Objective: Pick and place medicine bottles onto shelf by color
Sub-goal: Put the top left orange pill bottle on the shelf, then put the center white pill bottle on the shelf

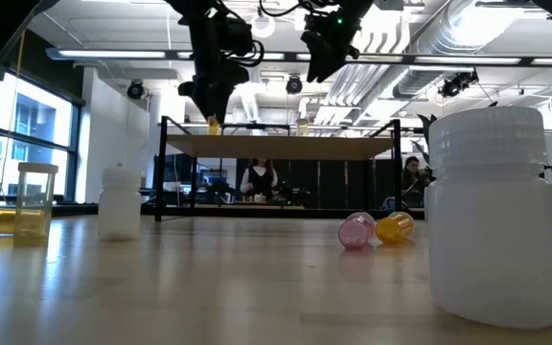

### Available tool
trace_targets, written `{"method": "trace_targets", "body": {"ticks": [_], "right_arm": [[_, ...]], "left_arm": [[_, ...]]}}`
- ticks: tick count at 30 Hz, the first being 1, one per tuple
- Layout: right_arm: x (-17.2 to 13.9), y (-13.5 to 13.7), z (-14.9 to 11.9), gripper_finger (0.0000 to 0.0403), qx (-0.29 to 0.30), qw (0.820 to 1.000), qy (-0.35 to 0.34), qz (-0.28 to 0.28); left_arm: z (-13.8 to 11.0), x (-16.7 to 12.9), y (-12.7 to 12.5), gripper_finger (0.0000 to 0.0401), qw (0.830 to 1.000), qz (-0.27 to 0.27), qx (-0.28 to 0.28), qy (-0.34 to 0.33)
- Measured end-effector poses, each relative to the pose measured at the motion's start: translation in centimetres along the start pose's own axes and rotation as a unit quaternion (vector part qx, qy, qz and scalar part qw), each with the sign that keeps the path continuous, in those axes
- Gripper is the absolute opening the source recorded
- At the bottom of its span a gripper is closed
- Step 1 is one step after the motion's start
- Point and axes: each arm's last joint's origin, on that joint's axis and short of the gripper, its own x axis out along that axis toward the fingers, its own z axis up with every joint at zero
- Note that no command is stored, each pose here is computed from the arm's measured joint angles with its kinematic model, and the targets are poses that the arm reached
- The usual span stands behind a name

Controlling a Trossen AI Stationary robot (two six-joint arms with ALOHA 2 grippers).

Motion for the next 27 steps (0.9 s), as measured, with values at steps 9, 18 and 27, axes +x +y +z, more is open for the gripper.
{"method": "trace_targets", "body": {"ticks": [9,18,27], "right_arm": [[-0.2,0.0,-0.2,0.0197,0.01,1.0,0.007,0.001],[-2.6,-0.6,-0.3,0.0197,0.024,1.0,-0.002,0.005],[-5.2,-0.8,-1.4,0.0197,0.04,0.998,0.021,0.054]], "left_arm": [[0.4,-1.6,0.3,0.0179,1.0,-0.002,0.008,-0.028],[0.9,-6.0,0.7,0.018,0.996,-0.016,0.009,-0.089],[-1.7,-10.1,0.3,0.0171,0.991,-0.07,0.055,-0.104]]}}
